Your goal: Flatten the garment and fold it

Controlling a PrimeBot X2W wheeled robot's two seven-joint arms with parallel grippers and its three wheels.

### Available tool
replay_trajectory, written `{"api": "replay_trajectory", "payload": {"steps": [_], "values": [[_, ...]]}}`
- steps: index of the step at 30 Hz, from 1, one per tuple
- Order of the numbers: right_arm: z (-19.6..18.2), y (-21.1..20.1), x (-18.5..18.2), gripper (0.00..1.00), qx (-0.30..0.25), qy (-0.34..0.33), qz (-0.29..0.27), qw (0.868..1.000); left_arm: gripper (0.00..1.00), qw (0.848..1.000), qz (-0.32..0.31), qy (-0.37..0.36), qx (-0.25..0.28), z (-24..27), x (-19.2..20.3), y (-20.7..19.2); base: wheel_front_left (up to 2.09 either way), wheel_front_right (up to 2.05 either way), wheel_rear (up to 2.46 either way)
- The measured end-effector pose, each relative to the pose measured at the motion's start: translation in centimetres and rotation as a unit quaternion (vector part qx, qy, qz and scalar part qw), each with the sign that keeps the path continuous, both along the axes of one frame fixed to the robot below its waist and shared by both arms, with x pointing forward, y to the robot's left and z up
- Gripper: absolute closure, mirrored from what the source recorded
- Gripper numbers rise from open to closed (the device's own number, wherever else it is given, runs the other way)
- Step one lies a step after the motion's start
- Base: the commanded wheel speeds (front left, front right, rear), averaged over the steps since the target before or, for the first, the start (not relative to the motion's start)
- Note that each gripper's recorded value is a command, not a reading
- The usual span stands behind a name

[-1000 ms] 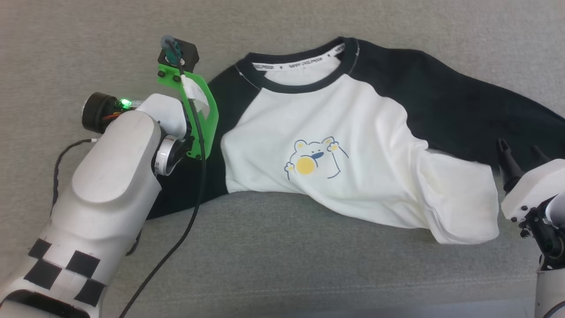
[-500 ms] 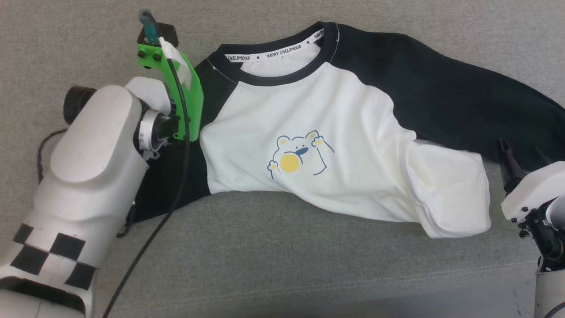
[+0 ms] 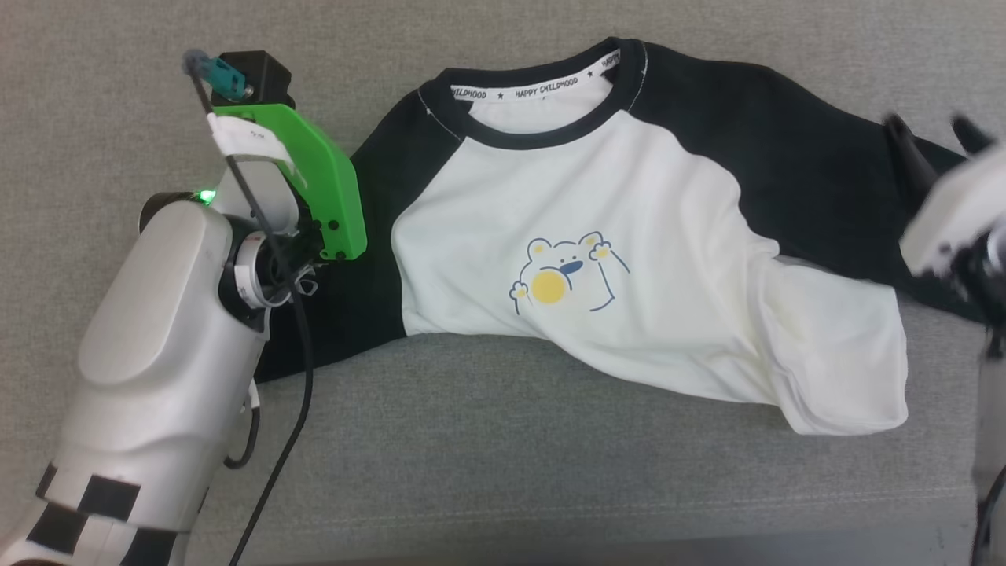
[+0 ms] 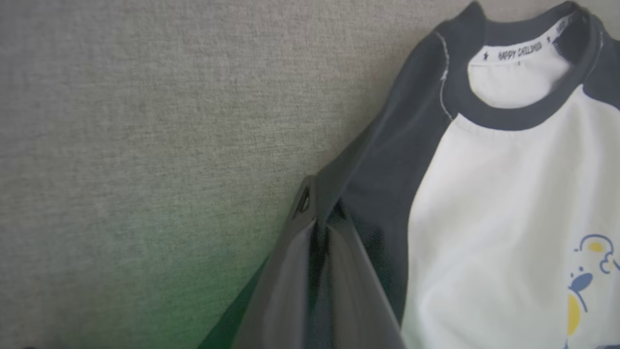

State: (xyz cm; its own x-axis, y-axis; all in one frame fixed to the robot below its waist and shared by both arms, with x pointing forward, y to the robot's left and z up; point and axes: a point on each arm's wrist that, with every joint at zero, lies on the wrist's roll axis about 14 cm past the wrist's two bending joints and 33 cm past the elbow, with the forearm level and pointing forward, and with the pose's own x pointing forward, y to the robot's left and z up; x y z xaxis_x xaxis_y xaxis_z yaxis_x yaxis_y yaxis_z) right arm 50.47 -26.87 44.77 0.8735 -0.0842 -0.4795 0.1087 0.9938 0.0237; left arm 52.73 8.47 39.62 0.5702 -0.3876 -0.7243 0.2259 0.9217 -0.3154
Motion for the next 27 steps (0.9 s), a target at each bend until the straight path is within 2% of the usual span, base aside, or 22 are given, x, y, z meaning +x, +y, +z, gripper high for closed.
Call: {"api": "replay_trajectory", "payload": {"steps": [3, 6, 9, 14, 20, 25, 26, 27], "values": [[0.3, 1.2, 2.1, 0.00, -0.039, 0.041, 0.043, 0.997, 1.00, 1.000, -0.001, -0.010, -0.007, 0.2, -0.3, 0.0, 0.00, 0.00, 0.00], [-0.3, 2.3, 3.6, 0.00, -0.088, 0.087, 0.085, 0.989, 1.00, 1.000, 0.002, -0.017, -0.012, 0.2, -0.6, 0.1, 0.00, 0.00, 0.00], [-1.8, 3.5, 4.6, 0.00, -0.123, 0.141, 0.121, 0.975, 1.00, 1.000, 0.004, -0.019, -0.014, 0.0, -0.9, 0.2, 0.00, 0.00, 0.00], [-4.6, 3.7, 5.1, 0.00, -0.178, 0.205, 0.150, 0.951, 1.00, 1.000, 0.007, -0.025, -0.013, -0.4, -1.1, 0.7, 0.00, 0.00, 0.00], [-7.8, 4.3, 5.1, 0.00, -0.209, 0.260, 0.178, 0.926, 1.00, 1.000, 0.014, -0.022, -0.010, -1.1, -1.2, 1.3, 0.00, 0.00, 0.00], [-8.9, 5.0, 5.0, 0.00, -0.194, 0.289, 0.193, 0.917, 1.00, 1.000, 0.018, -0.023, -0.012, -1.4, -1.2, 1.6, 0.00, 0.00, 0.00], [-8.8, 5.0, 5.0, 0.75, -0.188, 0.293, 0.193, 0.917, 1.00, 0.999, 0.018, -0.023, -0.012, -1.5, -1.2, 1.6, 0.00, 0.00, 0.00], [-8.8, 5.1, 4.9, 0.94, -0.180, 0.294, 0.195, 0.918, 1.00, 0.999, 0.018, -0.023, -0.013, -1.5, -1.2, 1.6, 0.00, 0.00, 0.00]]}}
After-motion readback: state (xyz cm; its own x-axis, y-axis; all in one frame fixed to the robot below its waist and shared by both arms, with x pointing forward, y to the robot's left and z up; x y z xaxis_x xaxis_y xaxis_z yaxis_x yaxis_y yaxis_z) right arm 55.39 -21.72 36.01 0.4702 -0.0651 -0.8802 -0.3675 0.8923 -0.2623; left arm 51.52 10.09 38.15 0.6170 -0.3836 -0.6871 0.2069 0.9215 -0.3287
